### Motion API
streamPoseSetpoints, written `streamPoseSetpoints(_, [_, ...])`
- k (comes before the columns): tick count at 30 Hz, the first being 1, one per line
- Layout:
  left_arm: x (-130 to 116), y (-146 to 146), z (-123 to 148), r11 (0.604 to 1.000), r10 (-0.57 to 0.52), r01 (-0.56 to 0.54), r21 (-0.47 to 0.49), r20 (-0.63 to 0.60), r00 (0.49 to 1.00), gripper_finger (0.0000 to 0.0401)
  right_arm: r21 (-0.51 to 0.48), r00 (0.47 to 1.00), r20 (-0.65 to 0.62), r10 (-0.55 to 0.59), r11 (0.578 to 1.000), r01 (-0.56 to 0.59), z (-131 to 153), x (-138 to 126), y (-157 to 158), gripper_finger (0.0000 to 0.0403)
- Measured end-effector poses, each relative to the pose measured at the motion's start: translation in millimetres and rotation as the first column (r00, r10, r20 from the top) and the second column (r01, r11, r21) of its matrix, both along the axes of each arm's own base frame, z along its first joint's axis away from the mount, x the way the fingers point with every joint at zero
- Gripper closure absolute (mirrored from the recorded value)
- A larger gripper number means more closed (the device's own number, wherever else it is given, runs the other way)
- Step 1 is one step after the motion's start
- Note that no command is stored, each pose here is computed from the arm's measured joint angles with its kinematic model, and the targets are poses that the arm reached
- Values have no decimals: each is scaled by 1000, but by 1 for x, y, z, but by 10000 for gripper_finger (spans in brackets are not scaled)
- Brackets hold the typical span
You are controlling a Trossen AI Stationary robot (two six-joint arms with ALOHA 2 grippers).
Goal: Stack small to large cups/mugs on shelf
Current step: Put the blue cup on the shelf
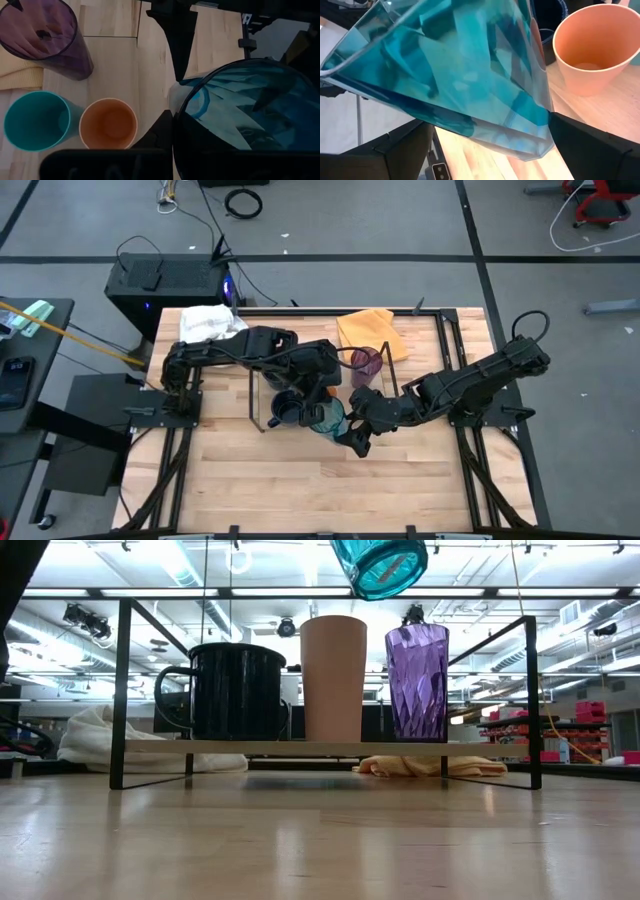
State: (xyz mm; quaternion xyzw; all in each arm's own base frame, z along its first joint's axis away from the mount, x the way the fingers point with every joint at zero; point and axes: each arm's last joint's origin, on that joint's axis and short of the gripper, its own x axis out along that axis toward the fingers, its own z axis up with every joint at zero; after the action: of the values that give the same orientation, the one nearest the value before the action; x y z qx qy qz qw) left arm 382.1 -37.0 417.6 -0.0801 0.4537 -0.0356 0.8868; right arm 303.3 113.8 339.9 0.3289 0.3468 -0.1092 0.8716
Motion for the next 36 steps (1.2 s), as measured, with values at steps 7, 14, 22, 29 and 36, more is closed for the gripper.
streamPoseSetpoints(7, [0,0,0,1000,3,-3,-2,-1,1000,389,-22,1000,6,0,1000,0,0,-1,1,5])
streamPoseSetpoints(14, [0,2,0,1000,9,-10,-5,-2,1000,389,-38,1000,7,9,999,-9,0,-1,1,4])
streamPoseSetpoints(22, [0,2,0,1000,9,-9,-5,-2,1000,389,-36,1000,10,8,999,-8,0,0,1,4])
streamPoseSetpoints(29, [0,2,1,1000,9,-9,-5,-1,1000,388,-38,1000,11,6,999,-5,0,0,1,6])
streamPoseSetpoints(36, [0,2,1,1000,8,-8,-4,-1,1000,389,-36,1000,11,6,999,-5,0,0,1,4])
